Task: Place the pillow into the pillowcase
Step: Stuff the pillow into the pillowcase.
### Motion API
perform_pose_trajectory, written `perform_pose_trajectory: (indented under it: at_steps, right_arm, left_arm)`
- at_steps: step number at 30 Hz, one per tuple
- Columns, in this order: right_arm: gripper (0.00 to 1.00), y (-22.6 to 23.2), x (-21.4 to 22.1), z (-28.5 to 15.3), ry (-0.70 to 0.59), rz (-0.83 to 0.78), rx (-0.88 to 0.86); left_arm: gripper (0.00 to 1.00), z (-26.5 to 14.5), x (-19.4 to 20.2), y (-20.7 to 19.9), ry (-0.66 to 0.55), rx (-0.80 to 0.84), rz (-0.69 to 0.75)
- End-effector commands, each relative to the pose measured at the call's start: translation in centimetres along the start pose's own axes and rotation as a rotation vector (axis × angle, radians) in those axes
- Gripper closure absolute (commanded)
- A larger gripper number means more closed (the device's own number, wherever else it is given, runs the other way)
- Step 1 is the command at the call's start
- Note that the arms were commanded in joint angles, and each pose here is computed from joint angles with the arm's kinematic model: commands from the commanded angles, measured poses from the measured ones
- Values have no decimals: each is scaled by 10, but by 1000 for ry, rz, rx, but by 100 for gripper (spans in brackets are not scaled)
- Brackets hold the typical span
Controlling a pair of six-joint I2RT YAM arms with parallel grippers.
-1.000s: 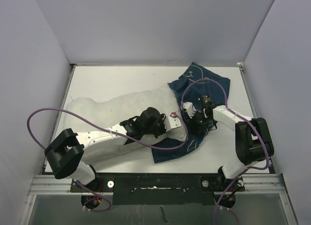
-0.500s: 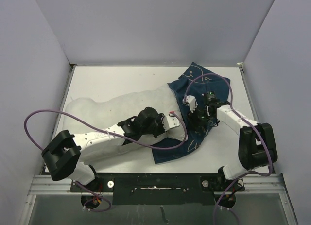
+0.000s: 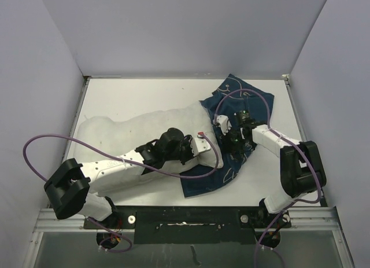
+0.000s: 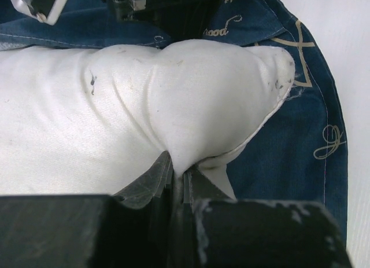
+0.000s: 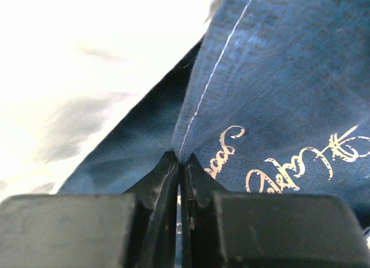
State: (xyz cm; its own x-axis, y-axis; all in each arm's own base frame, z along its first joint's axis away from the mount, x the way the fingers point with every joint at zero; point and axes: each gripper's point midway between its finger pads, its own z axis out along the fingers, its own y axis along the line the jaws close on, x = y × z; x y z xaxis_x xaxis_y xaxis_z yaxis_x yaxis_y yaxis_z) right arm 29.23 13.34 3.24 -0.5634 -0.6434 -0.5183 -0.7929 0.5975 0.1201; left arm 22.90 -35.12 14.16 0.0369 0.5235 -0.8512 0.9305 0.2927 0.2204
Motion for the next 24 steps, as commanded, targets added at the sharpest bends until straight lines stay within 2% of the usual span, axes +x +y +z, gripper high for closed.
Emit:
perform_pose_trajectory:
  at_steps: [1,6,16,20,24]
  right_arm:
    - [100,19,-44,-38,-182,-77,-95]
    - [100,63,-61,-75,-363,-174,-316]
    - [100,137,-78,-125,-562,-326,-648]
    - [100,149,-82,-140,-609,-365,-690]
    - [100,156,-83,-147,-608,-378,-701]
  left_arm:
    - [100,-2,-42,14,-133,-26,0]
    - [100,-1,-51,30,-146,-65,-9]
    - [100,20,-53,60,-98,-193,-123]
    - [100,23,-43,84,-60,-345,-228]
    - [100,25,-53,100,-97,-424,-320]
